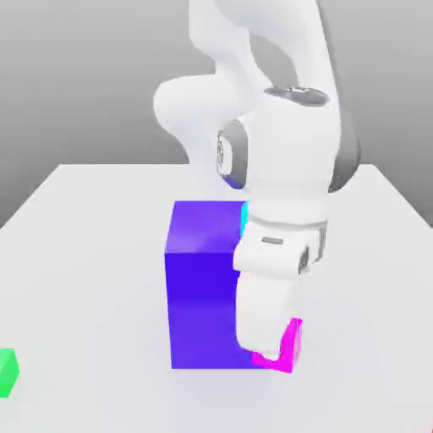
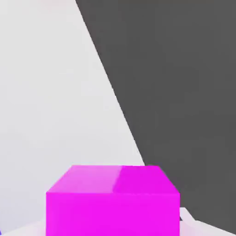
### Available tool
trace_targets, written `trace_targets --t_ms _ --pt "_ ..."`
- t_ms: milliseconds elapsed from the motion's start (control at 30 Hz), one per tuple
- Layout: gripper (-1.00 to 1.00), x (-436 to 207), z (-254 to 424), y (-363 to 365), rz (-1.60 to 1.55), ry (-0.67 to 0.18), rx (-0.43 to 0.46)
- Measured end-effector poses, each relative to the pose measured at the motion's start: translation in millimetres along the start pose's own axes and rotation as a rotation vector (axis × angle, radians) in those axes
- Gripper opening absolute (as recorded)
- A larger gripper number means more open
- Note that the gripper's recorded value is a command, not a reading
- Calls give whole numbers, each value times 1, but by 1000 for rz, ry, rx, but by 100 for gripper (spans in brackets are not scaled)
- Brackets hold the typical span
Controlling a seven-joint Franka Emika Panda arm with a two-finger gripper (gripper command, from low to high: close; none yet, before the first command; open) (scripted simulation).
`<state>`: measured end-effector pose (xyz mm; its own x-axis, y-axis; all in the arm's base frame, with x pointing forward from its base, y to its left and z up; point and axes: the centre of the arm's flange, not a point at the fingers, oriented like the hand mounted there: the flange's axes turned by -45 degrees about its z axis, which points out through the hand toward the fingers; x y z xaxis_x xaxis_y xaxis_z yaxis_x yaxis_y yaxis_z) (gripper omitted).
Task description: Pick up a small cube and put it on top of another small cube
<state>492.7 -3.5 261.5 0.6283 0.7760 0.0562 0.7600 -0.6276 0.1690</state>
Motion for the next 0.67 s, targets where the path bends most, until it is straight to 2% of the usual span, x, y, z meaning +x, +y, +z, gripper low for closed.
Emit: trace_targets --t_ms 200,400,533,567,667 --pt "-100 -117 16 91 465 -79 40" --pt "-100 -273 26 137 924 -134 110" --pt "-100 -311 73 136 1007 -137 126" --pt "100 -313 83 134 1010 -137 127" --pt "100 -313 83 134 1010 -137 127"
